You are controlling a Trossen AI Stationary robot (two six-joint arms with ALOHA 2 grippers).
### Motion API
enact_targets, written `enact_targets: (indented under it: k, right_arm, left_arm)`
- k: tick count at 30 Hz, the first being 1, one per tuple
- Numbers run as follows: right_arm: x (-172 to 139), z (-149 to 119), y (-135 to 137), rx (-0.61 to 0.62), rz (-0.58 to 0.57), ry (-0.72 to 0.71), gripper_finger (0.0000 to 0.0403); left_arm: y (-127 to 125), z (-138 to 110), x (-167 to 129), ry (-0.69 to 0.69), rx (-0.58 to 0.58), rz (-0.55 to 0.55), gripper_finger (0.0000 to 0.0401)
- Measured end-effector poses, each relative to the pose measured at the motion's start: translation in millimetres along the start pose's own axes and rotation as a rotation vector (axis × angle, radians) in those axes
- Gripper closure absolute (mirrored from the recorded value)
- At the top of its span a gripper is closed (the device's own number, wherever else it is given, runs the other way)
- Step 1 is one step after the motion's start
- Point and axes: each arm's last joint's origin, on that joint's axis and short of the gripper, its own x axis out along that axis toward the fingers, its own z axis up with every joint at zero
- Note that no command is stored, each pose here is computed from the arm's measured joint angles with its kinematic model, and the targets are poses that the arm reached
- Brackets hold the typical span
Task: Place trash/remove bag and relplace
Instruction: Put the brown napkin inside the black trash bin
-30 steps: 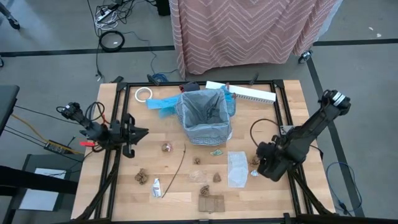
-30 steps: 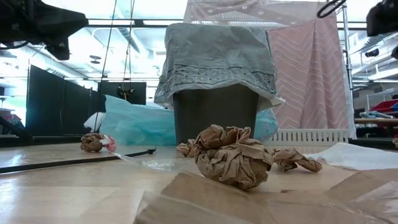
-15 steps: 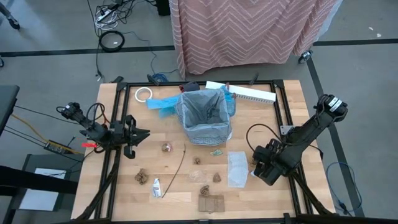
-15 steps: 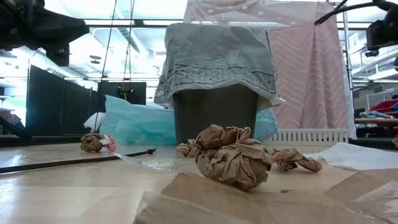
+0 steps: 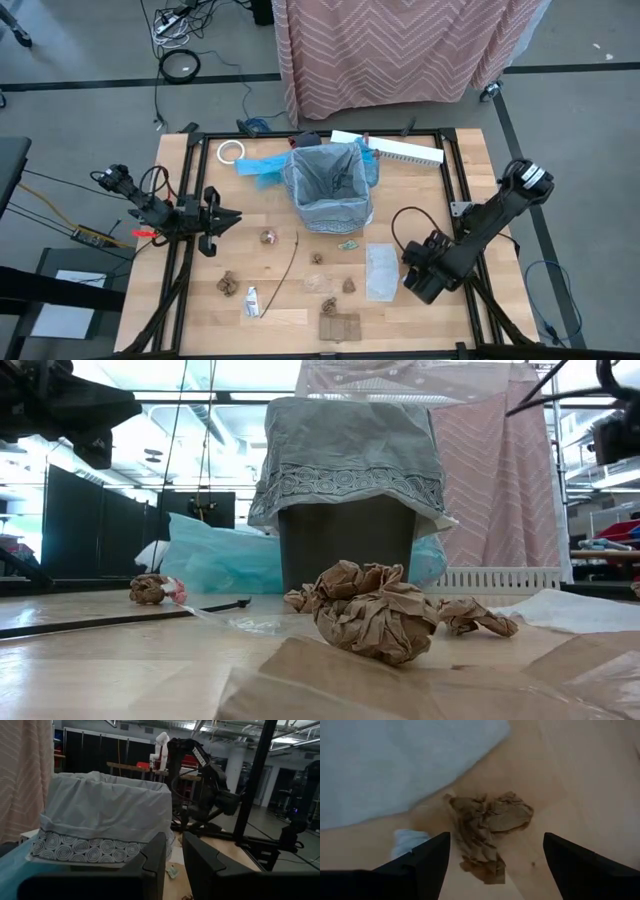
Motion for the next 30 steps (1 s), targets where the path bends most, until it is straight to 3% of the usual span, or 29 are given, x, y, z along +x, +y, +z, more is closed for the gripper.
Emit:
enact_targets:
  k: [4,7,9,13,14,21,24,30]
  right_arm:
    - [13.6,-0.6,1.5,-0.007,-0.093,0.033,0.0110]
    - [22.9,1.2,5.3,-0.037,-0.119,0.057,0.0150]
    - [27.1,2.9,7.8,-0.065,-0.121,0.069,0.0201]
    - [29.7,6.7,8.2,-0.075,-0.110,0.085,0.0354]
    - [29.5,7.9,6.4,-0.074,-0.115,0.084,0.0376]
    - [16.4,30.2,-0.9,0.070,-0.141,-0.073,0.0399]
    - [-2.5,51.2,-2.9,0.129,-0.133,-0.162,0.0400]
    - [-57.8,98.6,-6.4,0.134,-0.084,-0.390,0.0402]
  left_arm:
    - [0.0,0.0,0.0,0.000,0.000,0.000,0.0329]
    - [0.0,0.0,0.0,0.000,-0.023,0.000,0.0329]
    - [0.0,0.0,0.0,0.000,-0.034,0.000,0.0329]
    - [0.2,-2.2,0.0,0.018,-0.048,0.002,0.0329]
    - [0.2,-3.0,0.0,0.024,-0.049,0.003,0.0329]
    - [0.4,-4.2,-0.1,0.033,-0.048,0.006,0.0329]
    - [1.0,-4.2,-0.1,0.031,-0.043,0.026,0.0329]
    - [1.7,-4.1,-0.1,0.028,-0.042,0.051,0.0329]
